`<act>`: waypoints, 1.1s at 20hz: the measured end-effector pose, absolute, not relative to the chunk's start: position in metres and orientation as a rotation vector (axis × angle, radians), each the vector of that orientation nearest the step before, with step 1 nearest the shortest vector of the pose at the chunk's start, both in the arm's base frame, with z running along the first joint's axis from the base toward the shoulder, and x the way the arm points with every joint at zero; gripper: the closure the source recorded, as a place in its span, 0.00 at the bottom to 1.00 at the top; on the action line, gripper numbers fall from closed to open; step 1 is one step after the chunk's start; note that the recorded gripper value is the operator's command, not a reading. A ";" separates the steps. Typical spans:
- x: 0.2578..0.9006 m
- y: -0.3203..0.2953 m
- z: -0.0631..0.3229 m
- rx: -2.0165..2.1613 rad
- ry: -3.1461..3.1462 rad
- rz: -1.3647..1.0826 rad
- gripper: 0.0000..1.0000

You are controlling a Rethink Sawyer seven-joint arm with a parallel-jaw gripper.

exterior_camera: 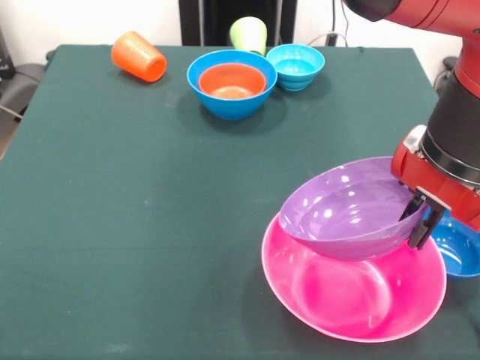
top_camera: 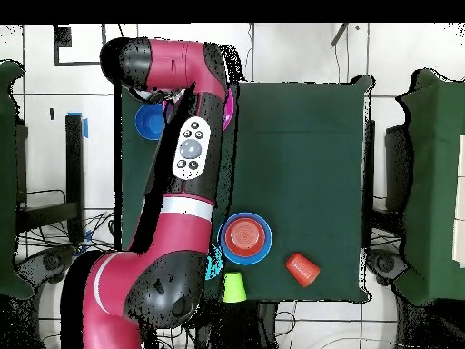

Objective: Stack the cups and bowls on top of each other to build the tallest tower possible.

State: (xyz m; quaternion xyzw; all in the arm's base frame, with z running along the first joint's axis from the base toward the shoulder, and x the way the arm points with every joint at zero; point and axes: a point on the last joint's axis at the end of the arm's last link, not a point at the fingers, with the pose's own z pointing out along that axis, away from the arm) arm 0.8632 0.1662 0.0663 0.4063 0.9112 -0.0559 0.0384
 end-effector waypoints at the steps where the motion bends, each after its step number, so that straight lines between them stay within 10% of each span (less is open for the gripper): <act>1: 0.863 0.166 0.066 1.246 2.794 -0.174 1.00; 16: 0.863 0.164 0.066 1.242 2.789 -0.195 1.00; 17: 0.863 0.164 0.066 1.241 2.788 -0.197 0.00; 22: 0.863 0.164 0.066 1.241 2.787 -0.197 0.00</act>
